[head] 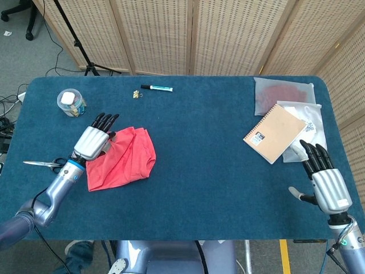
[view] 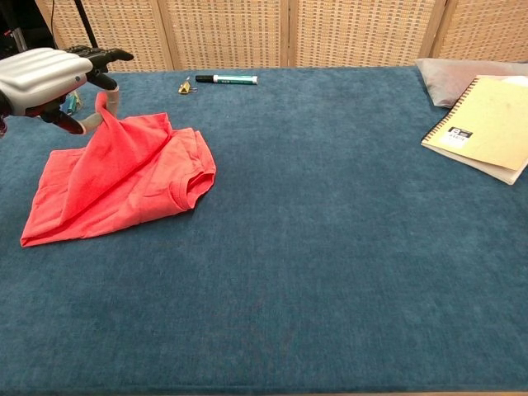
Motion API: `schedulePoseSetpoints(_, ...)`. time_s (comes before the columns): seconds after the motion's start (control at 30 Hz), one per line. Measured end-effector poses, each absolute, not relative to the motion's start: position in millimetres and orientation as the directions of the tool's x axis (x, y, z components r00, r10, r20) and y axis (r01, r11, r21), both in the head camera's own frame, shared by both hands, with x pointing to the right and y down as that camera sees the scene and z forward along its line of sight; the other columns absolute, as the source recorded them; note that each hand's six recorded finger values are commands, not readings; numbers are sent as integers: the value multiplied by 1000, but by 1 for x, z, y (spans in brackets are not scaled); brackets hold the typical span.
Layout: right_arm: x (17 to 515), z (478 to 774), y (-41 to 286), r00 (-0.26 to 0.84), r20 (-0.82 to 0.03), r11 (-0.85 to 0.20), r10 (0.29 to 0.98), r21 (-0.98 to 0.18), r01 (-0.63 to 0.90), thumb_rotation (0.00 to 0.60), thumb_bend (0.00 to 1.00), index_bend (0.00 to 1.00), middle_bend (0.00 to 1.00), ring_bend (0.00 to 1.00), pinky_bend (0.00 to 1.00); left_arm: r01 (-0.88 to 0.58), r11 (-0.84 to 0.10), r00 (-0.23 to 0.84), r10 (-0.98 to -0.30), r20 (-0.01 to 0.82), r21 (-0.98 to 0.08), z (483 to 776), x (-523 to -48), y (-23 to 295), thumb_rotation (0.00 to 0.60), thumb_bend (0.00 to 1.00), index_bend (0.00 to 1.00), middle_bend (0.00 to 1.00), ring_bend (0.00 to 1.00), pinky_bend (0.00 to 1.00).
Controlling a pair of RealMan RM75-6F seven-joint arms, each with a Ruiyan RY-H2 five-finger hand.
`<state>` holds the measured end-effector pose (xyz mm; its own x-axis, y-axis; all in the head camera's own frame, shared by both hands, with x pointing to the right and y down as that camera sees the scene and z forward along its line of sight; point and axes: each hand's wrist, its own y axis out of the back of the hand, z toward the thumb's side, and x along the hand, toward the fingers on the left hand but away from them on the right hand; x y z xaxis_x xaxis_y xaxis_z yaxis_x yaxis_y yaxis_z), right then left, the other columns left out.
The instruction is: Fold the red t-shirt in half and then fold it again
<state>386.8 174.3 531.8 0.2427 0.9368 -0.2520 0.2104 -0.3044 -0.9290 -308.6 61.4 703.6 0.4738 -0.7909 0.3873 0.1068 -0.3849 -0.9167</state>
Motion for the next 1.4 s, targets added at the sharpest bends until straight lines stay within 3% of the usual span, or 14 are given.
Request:
schedulePoseSetpoints(0.5, 387, 529, 174, 242, -246, -299, 939, -930, 215, 600, 0, 0, 0, 0, 0, 243, -238, 639, -690, 340, -940, 693, -265, 81, 600, 498, 698, 0, 0, 0)
schedulePoseSetpoints(0.87, 385, 530, 176, 250, -251, -306, 935, -929, 210, 600, 0, 0, 0, 0, 0, 325, -111, 755, -568, 328, -939, 695, -240, 109, 600, 464, 683, 0, 0, 0)
schedulePoseSetpoints(0.93, 385, 530, 176, 251, -252, -307, 935, -928, 209, 600, 0, 0, 0, 0, 0, 339, -104, 759, -557, 337, -935, 698, -237, 111, 600, 429, 563, 0, 0, 0)
schedulePoseSetpoints(1.0, 385, 530, 176, 251, -252, -306, 935, -928, 210, 600, 0, 0, 0, 0, 0, 346, -106, 758, -554, 344, -932, 701, -235, 112, 600, 384, 231, 0, 0, 0)
schedulePoseSetpoints(1.07, 385, 530, 176, 250, -251, -306, 935, -929, 210, 600, 0, 0, 0, 0, 0, 348, -107, 753, -560, 346, -931, 703, -232, 112, 600, 342, 32, 0, 0, 0)
schedulePoseSetpoints(1.3, 386, 529, 176, 247, -249, -303, 936, -929, 213, 600, 0, 0, 0, 0, 0, 256, -144, 724, -627, 288, -956, 697, -225, 102, 600, 158, 0, 0, 0, 0)
schedulePoseSetpoints(1.4, 387, 529, 176, 247, -251, -305, 936, -928, 213, 600, 0, 0, 0, 0, 0, 178, -165, 707, -664, 243, -970, 689, -223, 96, 600, 136, 0, 0, 0, 0)
